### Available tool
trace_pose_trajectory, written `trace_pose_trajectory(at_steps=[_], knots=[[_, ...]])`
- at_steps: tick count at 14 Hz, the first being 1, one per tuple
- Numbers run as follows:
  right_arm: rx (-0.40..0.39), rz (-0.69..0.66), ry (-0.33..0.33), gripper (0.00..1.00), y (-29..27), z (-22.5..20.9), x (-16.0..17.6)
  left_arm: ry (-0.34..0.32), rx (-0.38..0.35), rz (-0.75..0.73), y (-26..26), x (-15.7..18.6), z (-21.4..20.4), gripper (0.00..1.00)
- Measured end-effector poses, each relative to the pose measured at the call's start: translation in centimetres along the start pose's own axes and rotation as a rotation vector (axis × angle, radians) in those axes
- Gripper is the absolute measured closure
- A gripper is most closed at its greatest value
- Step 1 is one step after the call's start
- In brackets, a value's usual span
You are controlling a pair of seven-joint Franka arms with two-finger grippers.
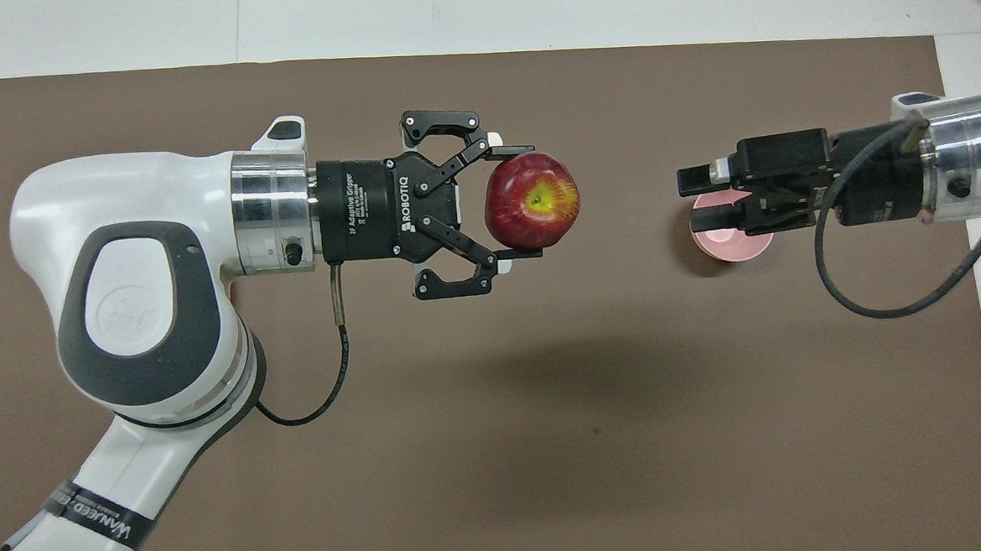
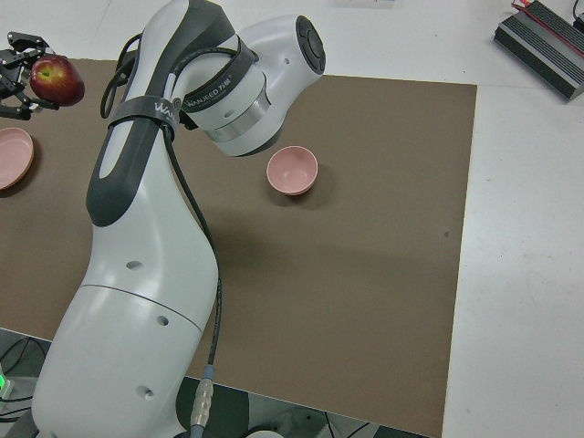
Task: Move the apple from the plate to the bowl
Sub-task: 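Bring the apple to the right gripper and grasp it with the right gripper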
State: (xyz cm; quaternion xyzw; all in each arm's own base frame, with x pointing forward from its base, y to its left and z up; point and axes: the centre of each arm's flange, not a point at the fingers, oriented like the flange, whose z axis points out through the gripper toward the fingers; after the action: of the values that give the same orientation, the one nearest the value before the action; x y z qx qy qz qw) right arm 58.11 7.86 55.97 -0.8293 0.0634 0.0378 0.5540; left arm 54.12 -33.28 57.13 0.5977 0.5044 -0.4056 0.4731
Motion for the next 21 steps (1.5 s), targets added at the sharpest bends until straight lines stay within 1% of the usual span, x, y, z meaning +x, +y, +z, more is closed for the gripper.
trace_pose_trajectory(at_steps=[4, 6, 9, 12, 15, 19, 21], knots=[[0.088, 0.018, -0.010, 0.00, 0.3, 0.7, -0.2, 0.024, -0.011, 0.000, -2.3, -0.4, 4.1, 0.18], [0.139, -0.005, -0.006, 0.00, 0.0, 0.8, -0.4, 0.021, -0.018, -0.004, -2.9, -0.7, 4.9, 0.18], [0.206, -0.030, -0.019, 0.00, -0.3, 0.9, -1.2, 0.021, -0.054, -0.021, -3.2, -0.6, 5.6, 0.18], [0.219, -0.017, -0.036, 0.00, 0.2, 1.1, -1.7, 0.014, -0.066, -0.028, -3.7, -1.0, 6.2, 0.18], [0.220, 0.029, -0.045, 0.00, 1.6, 1.6, -1.8, 0.014, -0.072, -0.026, -3.9, -1.3, 6.5, 0.18], [0.219, 0.088, -0.052, 0.00, 2.0, 1.6, -1.9, 0.018, -0.079, -0.023, -4.5, -1.7, 7.3, 0.18], [0.223, 0.091, -0.073, 0.00, 2.0, 1.7, -2.1, 0.020, -0.084, -0.021, -4.7, -1.8, 7.6, 0.18]])
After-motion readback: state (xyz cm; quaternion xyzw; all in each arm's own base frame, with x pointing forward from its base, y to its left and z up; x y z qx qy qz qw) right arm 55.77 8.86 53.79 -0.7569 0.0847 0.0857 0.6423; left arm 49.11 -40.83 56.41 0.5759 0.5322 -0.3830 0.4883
